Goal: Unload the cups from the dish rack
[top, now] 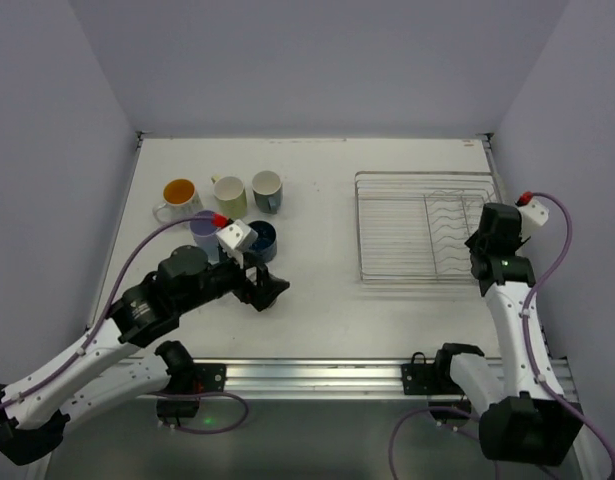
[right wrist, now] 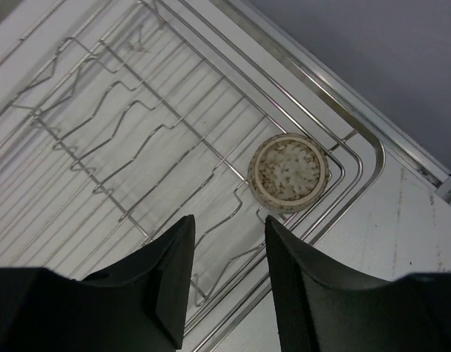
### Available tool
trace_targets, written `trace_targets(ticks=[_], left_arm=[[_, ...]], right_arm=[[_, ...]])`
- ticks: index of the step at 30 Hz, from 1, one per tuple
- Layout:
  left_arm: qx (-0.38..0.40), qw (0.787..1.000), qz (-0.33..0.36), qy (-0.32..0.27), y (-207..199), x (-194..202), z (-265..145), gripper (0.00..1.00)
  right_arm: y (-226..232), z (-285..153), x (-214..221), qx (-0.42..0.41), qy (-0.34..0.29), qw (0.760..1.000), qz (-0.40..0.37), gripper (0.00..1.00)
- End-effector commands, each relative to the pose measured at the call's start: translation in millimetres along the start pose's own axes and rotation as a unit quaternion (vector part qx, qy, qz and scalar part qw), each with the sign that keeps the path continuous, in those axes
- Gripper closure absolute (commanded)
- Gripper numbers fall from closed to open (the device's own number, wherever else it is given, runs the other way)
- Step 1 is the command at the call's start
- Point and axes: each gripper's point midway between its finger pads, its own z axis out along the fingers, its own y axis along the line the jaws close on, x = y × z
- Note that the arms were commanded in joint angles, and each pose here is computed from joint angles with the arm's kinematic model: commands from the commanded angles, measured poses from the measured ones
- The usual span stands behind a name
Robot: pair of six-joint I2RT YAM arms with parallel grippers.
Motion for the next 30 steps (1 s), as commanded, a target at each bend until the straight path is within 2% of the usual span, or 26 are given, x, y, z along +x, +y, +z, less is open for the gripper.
trace_targets(ticks=[1,4,5,8,12,21,30], left_arm=[[0.063,0.998,0.013,-0.022,-19,3,-6,0.08],[0.071,0.996,0.017,-0.043,-20,5,-17,0.06],[0.067,0.996,0.018,-0.049,-18,4,-20,0.04],[0.054,0.996,0.02,-0.068,-14,-2,-28,0.02],[0.039,0.996,0.016,-0.074,-9,-2,-32,0.0],[0.01,0.996,0.007,-0.09,-2,-5,-40,0.0],[0.002,0.996,0.008,-0.091,-1,-5,-40,0.0]], right_arm=[[-1,22,-12,0.007,0.011,1.0,0.011,0.54],[-9,37,-14,0.022,0.035,0.998,0.039,0.51],[-12,48,-5,0.033,0.061,0.997,0.034,0.47],[-30,61,4,0.086,0.108,0.99,0.016,0.42],[-49,72,-2,0.129,0.123,0.984,0.005,0.4],[-48,80,3,0.147,0.182,0.972,-0.004,0.32],[-45,88,40,0.151,0.256,0.955,-0.002,0.32]])
